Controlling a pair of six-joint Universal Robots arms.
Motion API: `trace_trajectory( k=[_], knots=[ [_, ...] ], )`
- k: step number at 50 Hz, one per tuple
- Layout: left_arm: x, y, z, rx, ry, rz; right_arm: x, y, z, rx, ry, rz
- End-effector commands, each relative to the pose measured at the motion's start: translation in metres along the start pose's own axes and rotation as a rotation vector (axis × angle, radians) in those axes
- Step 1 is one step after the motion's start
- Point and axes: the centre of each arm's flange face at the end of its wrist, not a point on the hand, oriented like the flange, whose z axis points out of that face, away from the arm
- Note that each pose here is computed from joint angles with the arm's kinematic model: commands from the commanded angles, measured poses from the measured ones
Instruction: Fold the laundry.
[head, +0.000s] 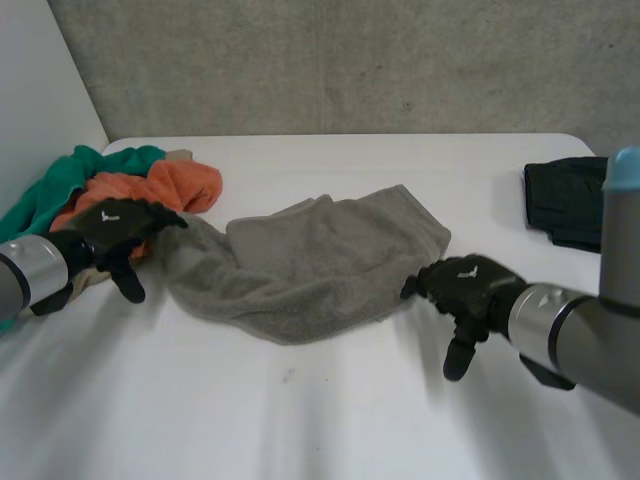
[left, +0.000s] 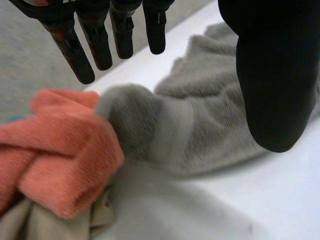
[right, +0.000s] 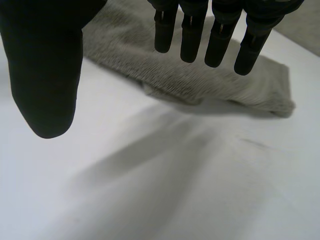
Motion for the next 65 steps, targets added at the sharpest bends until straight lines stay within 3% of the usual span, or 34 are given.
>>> trace_trajectory(
  k=[1, 14, 29, 36, 49, 55, 59, 65],
  knots=[
    [-0.002, 0.022, 0.026, -0.018, 0.054, 0.047, -0.012, 0.020, 0.032, 0.044, -0.005, 0.004],
    [-0.009, 0.028, 0.071, 0.033, -0.074, 0.178, -0.013, 0.018, 0.074, 0.127, 0.073, 0.021],
    [-0.002, 0.036, 0.095, 0.028, -0.067, 0.288, -0.019, 0.013, 0.099, 0.151, 0.069, 0.019],
    [-0.006, 0.025, 0.088, 0.008, -0.130, 0.270, -0.014, 0.007, 0.115, 0.174, 0.103, 0.015],
    [-0.005, -0.003, 0.045, 0.030, -0.172, 0.104, -0.009, 0.000, 0.140, 0.206, 0.117, 0.006],
    [-0.001, -0.024, 0.019, 0.051, -0.200, 0.075, 0.013, -0.031, 0.111, 0.270, 0.224, 0.032],
    [0.003, -0.045, -0.012, 0.045, -0.229, 0.004, 0.042, -0.067, 0.057, 0.328, 0.303, 0.011],
    [0.015, -0.071, -0.069, 0.033, -0.267, -0.122, 0.071, -0.091, -0.013, 0.272, 0.347, -0.173]
  ],
)
